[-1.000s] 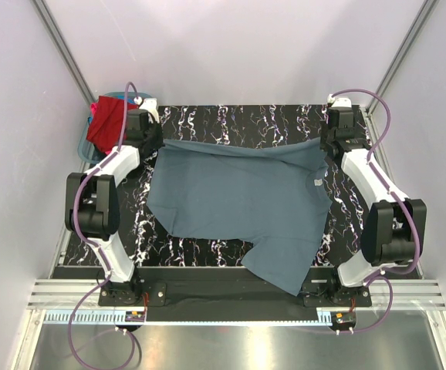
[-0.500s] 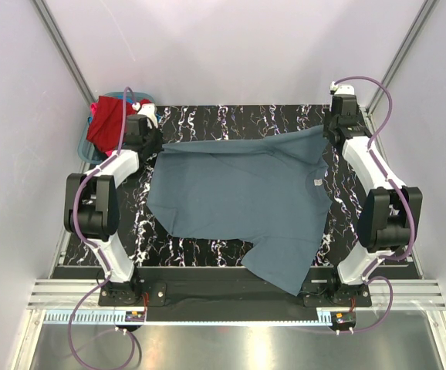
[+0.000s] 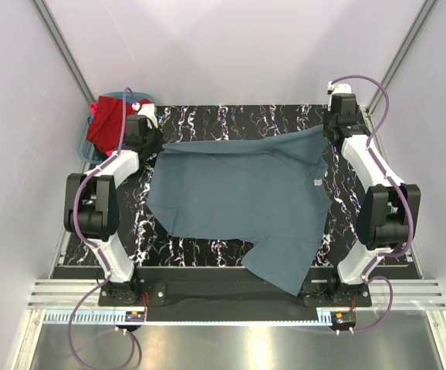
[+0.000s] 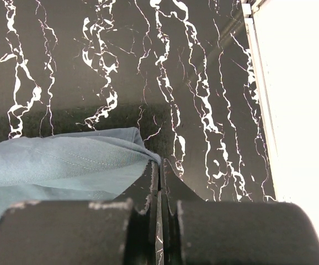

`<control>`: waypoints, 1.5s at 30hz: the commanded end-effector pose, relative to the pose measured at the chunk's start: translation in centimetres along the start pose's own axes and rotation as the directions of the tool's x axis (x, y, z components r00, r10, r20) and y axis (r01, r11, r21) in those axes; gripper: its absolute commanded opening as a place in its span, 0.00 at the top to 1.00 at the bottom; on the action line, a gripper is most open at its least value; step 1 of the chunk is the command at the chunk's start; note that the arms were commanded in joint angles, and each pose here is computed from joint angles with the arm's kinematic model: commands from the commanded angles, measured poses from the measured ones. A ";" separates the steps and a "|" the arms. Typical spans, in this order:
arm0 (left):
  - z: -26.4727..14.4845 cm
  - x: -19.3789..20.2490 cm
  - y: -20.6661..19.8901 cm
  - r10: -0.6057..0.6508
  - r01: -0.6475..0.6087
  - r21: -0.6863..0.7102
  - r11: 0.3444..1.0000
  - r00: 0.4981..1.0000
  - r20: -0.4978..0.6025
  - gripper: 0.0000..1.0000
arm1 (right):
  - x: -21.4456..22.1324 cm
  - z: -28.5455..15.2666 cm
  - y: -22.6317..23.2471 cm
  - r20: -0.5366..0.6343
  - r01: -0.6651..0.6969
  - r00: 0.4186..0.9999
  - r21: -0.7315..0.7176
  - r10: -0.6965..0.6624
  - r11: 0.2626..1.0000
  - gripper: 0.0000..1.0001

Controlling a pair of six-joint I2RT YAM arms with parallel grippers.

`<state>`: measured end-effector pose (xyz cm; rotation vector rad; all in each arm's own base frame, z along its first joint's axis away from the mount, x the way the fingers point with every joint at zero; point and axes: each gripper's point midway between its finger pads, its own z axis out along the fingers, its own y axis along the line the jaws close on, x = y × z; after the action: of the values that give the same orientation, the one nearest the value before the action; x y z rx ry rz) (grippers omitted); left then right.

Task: Fold and stack the t-shirts
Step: Fold the tshirt

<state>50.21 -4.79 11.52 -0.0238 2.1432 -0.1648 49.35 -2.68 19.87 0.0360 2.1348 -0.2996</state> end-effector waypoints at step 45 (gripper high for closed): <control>-2.7 -4.3 -1.3 0.022 -0.033 0.061 0.998 0.987 0.158 1.00 | -2.3 -3.8 -0.8 0.118 -0.013 0.993 -0.034 0.017 0.999 1.00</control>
<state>49.37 -5.44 12.94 0.0236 2.0953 -0.2035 47.31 -2.14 21.13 -0.0225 2.1072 -0.2646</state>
